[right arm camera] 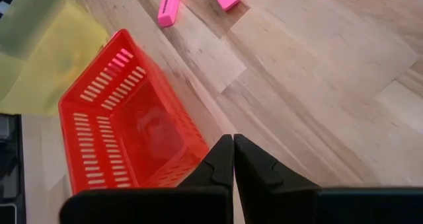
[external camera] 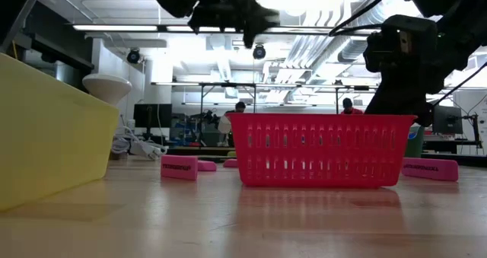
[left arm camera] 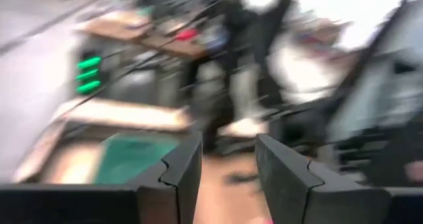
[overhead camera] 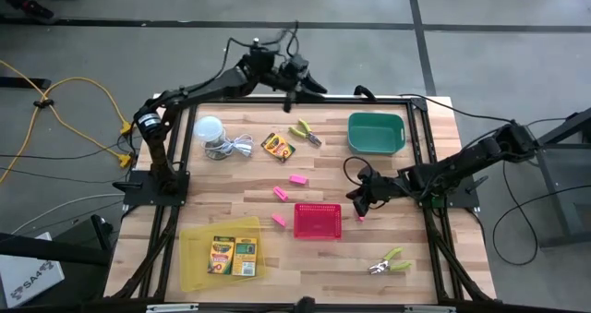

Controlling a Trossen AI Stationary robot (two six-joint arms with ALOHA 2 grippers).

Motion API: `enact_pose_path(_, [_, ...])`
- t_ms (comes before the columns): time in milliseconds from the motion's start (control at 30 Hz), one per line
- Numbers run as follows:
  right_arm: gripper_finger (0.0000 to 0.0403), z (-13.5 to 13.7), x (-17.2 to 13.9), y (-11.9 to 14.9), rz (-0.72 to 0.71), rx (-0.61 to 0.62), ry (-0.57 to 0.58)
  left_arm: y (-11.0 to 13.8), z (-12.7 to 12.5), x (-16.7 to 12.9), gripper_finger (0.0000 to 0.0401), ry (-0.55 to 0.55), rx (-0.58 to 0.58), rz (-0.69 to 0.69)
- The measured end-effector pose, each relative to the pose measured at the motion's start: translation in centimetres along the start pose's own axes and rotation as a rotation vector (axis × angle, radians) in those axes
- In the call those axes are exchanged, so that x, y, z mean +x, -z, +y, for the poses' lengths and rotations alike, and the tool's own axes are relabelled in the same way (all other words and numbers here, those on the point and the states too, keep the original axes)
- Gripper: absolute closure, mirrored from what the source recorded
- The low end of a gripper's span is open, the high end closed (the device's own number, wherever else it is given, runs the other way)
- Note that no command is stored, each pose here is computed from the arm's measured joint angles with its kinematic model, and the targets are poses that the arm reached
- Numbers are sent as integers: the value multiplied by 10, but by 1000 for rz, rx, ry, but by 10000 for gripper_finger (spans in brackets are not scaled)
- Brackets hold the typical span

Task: Pick & Place School Supplies
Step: Put the yellow crayon box into the yellow bin

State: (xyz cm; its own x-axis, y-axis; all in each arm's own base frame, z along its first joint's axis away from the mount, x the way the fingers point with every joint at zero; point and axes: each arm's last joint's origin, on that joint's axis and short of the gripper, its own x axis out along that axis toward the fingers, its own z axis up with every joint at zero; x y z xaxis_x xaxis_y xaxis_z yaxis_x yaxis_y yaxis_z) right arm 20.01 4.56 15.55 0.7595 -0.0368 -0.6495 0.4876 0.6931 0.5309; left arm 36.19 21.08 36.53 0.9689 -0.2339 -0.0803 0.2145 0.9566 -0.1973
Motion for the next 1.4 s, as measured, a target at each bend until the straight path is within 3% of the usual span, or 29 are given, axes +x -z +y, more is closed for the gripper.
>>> enact_pose_path(100, [401,1,0,1,4,-6,-4,9,-3,7,263,-116,32,64])
enact_pose_path(267, [401,1,-1,2,4,-11,-5,19,-15,17,263,-106,79,151])
enact_pose_path(500, [401,1,-1,2,4,-12,-5,33,-14,10,263,-398,-9,319])
enact_pose_path(700, [401,1,-1,2,4,-19,-5,44,-17,7,263,-416,-183,400])
enact_pose_path(900, [401,1,-1,2,5,-19,-5,42,-17,8,263,-455,-373,347])
enact_pose_path(1200, [401,1,-1,2,5,-26,-5,42,-17,7,263,-448,-509,324])
enact_pose_path(1400, [401,1,-1,2,5,-46,-5,49,-21,7,263,-449,-452,412])
